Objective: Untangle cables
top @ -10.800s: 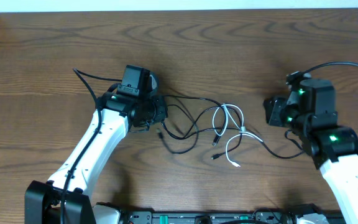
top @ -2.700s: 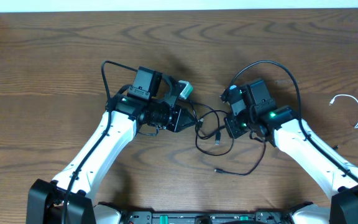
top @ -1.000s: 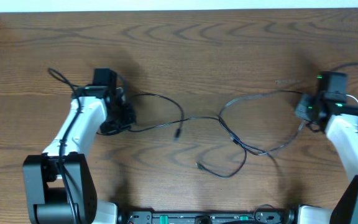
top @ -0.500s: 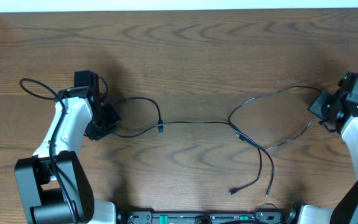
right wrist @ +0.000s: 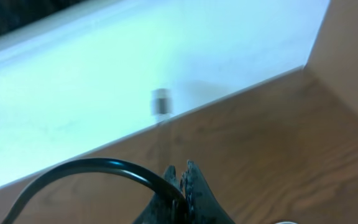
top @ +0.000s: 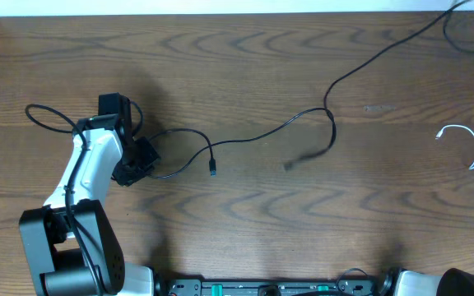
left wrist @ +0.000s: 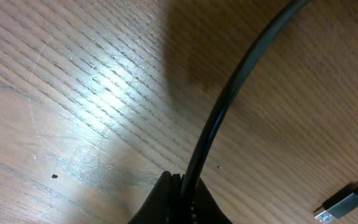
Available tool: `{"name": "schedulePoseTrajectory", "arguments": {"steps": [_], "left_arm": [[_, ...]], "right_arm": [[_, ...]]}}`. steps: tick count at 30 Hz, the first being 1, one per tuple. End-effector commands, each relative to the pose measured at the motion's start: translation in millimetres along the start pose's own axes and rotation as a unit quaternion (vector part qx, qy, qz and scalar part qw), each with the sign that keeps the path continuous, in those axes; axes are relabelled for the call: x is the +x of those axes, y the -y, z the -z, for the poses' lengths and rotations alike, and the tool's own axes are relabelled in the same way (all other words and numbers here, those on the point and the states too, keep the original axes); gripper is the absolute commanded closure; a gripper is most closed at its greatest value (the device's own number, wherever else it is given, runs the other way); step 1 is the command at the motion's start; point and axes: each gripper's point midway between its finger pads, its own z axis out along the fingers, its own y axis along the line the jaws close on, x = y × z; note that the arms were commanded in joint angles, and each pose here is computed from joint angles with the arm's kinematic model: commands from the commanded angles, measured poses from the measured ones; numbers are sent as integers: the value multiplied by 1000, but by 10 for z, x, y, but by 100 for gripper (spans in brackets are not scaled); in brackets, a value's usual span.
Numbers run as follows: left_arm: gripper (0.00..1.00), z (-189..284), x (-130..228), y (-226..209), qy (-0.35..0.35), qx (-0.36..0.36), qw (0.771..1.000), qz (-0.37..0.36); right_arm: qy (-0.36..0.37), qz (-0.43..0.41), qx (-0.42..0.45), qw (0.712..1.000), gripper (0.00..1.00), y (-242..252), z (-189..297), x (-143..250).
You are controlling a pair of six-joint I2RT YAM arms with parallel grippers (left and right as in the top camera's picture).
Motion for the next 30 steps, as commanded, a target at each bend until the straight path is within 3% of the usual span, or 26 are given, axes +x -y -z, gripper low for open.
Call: {"name": "schedulePoseTrajectory", "arguments": {"steps": [1, 5, 10, 28, 29, 30], "left_arm": [[92, -2, -17, -49, 4, -10, 1000, 5], [92, -2, -16, -50, 4, -10, 1000, 5], [93, -2, -16, -48, 4, -10, 1000, 5], [92, -5, -7, -52, 2, -11, 1000, 5], [93, -4, -6, -53, 1, -11, 1000, 5], [93, -4, -6, -53, 2, -11, 1000, 5]], "right_arm": [[49, -3, 39, 998, 99, 182, 221, -320], [81, -63, 104, 989, 99, 642, 372, -490], [72, -91, 146, 982, 99, 1002, 435, -432], [-78, -109, 252, 958, 99, 1601, -145, 344], [-89, -110, 253, 957, 92, 1621, -186, 402], [-101, -111, 253, 956, 77, 1631, -229, 461]]}}
